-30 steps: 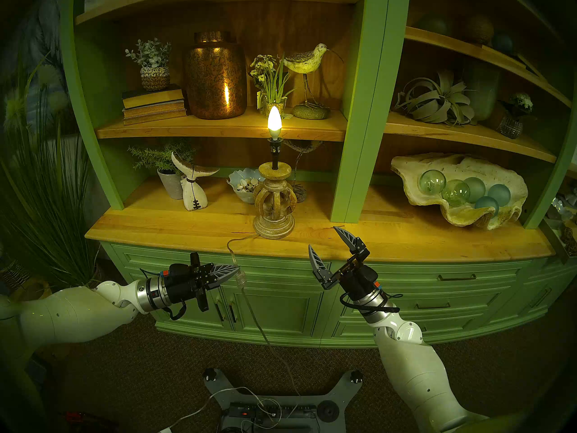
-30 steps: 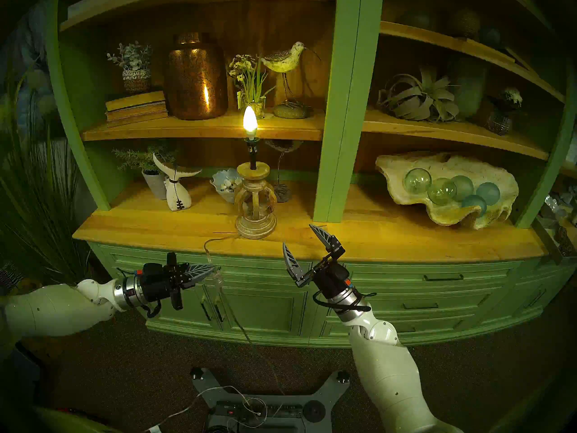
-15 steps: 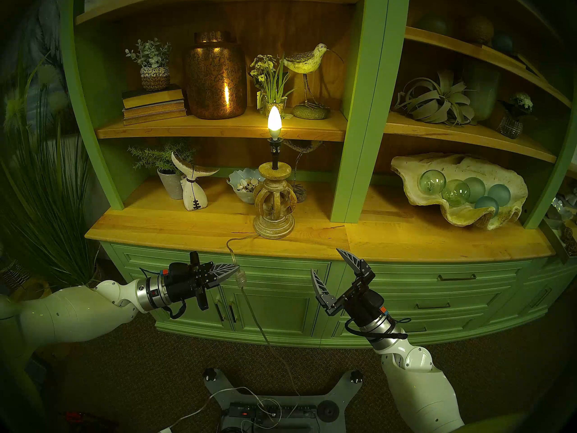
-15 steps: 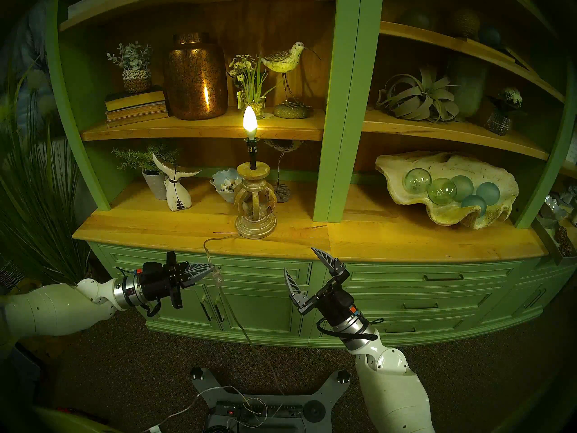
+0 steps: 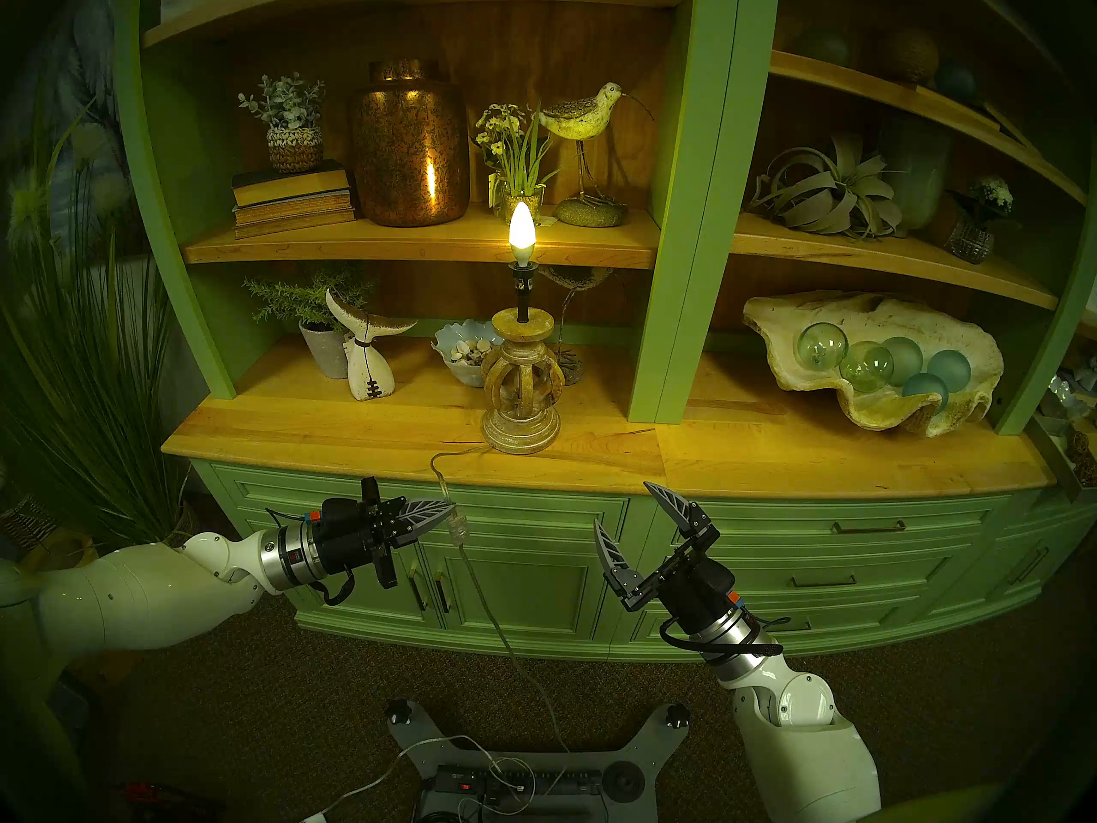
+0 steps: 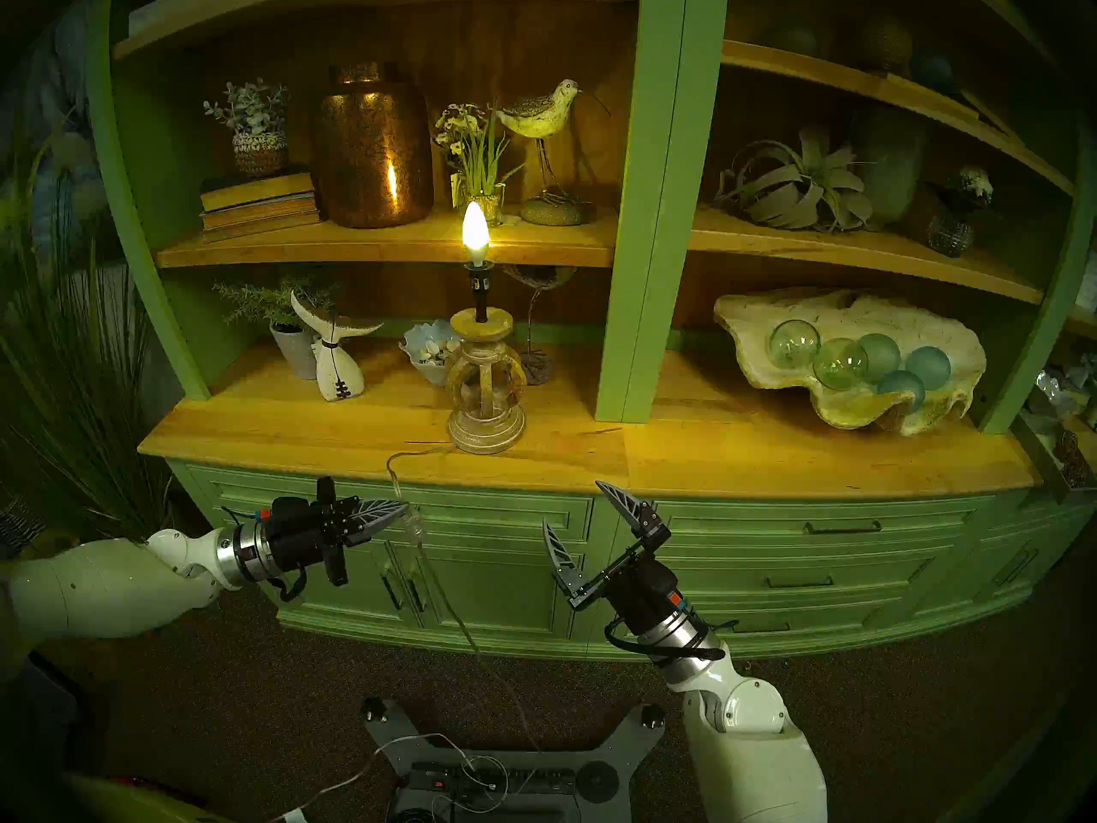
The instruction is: Grab cable and switch light on
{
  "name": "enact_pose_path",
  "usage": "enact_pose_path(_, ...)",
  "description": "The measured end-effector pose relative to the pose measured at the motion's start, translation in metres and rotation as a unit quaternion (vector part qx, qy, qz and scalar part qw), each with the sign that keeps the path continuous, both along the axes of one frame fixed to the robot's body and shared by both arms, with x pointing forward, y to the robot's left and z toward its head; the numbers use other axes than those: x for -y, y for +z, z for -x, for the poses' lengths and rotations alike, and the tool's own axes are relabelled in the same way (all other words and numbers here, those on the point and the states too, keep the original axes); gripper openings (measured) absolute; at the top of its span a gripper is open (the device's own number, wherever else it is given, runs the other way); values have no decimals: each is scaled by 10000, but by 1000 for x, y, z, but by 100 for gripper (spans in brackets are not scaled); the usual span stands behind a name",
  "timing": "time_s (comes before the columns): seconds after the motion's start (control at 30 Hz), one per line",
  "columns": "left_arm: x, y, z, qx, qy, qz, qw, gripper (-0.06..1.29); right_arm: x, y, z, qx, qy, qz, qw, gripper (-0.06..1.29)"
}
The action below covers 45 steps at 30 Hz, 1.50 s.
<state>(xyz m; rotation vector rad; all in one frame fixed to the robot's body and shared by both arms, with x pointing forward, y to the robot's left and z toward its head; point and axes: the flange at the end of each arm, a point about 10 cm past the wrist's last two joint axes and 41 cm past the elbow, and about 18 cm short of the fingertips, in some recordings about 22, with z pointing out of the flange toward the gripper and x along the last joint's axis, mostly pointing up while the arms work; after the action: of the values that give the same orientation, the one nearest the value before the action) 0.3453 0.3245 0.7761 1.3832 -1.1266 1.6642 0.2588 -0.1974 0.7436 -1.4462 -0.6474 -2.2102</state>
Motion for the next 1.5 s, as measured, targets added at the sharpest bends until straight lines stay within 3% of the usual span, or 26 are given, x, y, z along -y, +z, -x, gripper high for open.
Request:
enact_pose_path(0.07, 0, 1, 3, -7, -42, -9, 10000, 0, 0, 0, 1, -53, -26, 27, 10000, 125)
enact_pose_path(0.1, 0, 2, 4, -10, -56, -13, 10000, 18, 0, 1, 2, -68, -35, 33, 10000, 125)
enact_pose_path(0.2, -5, 4, 11, -40, -93, -78, 9999, 119, 0, 1, 3, -128, -66, 64, 9999, 125)
enact_pose_path(0.23, -10, 3, 14, -75, -80, -131, 9999, 126, -1, 1, 4, -151, -77, 76, 9998, 125)
enact_pose_path(0.37, -26, -3, 27, -228, 12, -292, 9993, 126, -1, 1, 4, -203, -96, 97, 9997, 125)
enact_pose_path(0.43, -45, -12, 43, -441, 124, -473, 9978, 126, -1, 0, 4, -239, -111, 116, 9996, 125)
enact_pose_path(0.57, -62, -24, 65, -745, 200, -658, 9948, 126, -1, 1, 4, -265, -127, 137, 9995, 125)
enact_pose_path(0.8, -93, -42, 116, -1397, 388, -940, 9850, 126, -2, 2, 2, -309, -163, 172, 9992, 125)
enact_pose_path(0.87, -107, -42, 127, -1528, 640, -1018, 9809, 126, -2, 2, 2, -320, -177, 191, 9991, 125)
enact_pose_path(1.0, -119, -37, 127, -1533, 913, -1055, 9783, 126, -2, 3, 1, -322, -194, 210, 9991, 125)
enact_pose_path(1.2, -131, -18, 112, -1300, 1281, -1013, 9780, 126, -3, 4, 1, -309, -226, 241, 9990, 125)
enact_pose_path(1.5, -128, 1, 100, -1100, 1462, -819, 9797, 126, -4, 6, 1, -286, -275, 290, 9988, 125)
